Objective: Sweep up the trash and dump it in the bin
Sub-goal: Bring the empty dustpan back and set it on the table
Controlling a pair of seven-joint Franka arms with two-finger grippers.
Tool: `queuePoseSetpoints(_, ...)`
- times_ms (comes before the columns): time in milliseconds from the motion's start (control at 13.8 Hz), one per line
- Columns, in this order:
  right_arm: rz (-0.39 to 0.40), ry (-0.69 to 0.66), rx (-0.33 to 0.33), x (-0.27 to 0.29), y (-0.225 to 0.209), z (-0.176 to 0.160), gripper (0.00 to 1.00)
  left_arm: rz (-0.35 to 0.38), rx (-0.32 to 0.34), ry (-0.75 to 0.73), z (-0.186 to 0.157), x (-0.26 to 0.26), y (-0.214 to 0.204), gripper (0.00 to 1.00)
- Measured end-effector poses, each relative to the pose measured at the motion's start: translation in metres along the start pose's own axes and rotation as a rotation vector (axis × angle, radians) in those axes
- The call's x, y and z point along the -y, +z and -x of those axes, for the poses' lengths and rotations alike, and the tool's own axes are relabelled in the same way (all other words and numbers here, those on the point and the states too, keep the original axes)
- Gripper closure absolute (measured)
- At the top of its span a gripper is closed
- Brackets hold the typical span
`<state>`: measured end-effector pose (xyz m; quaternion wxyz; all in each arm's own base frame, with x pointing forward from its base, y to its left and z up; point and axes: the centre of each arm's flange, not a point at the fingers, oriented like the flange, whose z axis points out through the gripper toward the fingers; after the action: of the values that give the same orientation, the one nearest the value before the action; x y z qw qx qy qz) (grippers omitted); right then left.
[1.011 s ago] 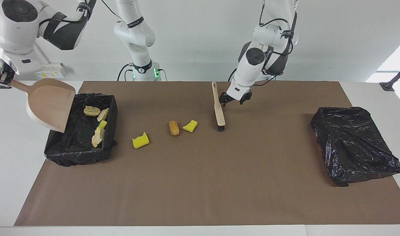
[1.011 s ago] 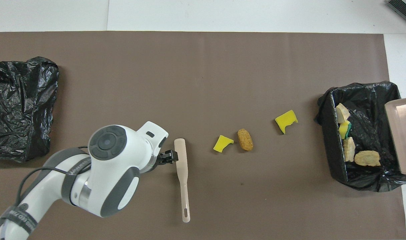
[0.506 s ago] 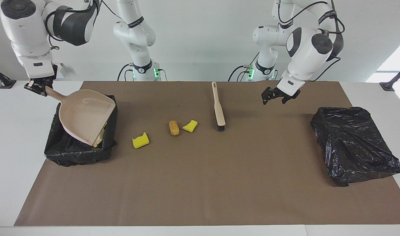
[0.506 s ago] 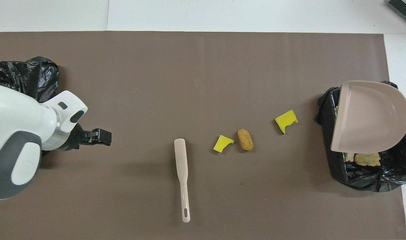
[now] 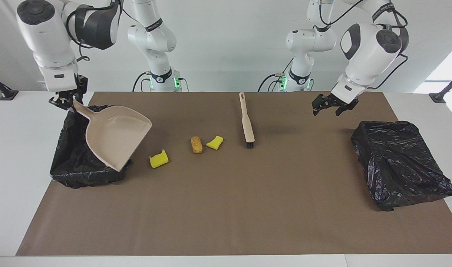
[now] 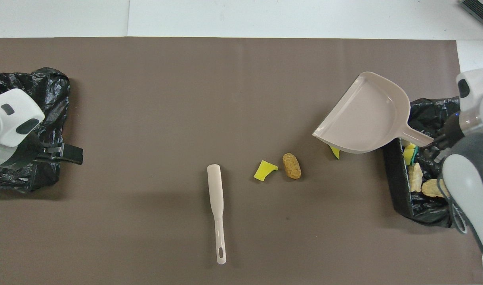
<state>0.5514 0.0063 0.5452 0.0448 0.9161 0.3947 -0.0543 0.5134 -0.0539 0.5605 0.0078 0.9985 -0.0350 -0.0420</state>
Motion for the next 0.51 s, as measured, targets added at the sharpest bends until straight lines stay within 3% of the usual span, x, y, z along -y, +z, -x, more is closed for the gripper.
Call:
queuePoseSetpoints(217, 0.010, 0.174, -0.056, 0.020, 0.024, -0.053, 0.67, -0.001, 0.024, 0.002, 0.012, -0.001, -0.040, 0.00)
queuePoseSetpoints(506, 0.020, 0.397, -0.156, 0.037, 0.065, -0.121, 0.67, -0.001, 0.022, -0.010, 0.023, 0.004, -0.061, 0.00)
